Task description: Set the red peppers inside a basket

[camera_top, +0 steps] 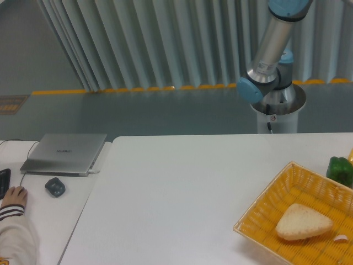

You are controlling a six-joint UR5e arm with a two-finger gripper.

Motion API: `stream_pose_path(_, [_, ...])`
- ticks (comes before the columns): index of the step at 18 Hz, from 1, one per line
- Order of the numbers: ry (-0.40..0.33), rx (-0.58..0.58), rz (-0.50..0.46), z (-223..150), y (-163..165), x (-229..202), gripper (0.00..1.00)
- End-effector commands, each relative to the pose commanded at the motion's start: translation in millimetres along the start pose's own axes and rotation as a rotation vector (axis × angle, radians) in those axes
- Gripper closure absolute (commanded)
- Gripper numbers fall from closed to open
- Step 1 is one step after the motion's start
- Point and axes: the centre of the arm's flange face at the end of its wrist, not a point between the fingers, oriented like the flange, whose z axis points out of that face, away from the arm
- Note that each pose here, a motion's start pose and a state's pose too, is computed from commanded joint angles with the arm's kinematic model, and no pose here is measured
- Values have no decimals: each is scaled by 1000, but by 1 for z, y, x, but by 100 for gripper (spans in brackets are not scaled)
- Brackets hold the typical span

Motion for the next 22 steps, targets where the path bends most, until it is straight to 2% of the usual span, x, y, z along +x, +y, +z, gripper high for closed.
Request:
stream_pose_path(4, [-30, -84, 8, -33, 2, -6, 0])
stream_pose_path(7, [-3, -80, 3, -54, -3, 3, 0])
stream_pose_path(15, [48, -86, 24, -24, -14, 15, 0])
stream_pose_path(22, [40, -87, 18, -3, -8, 15, 0])
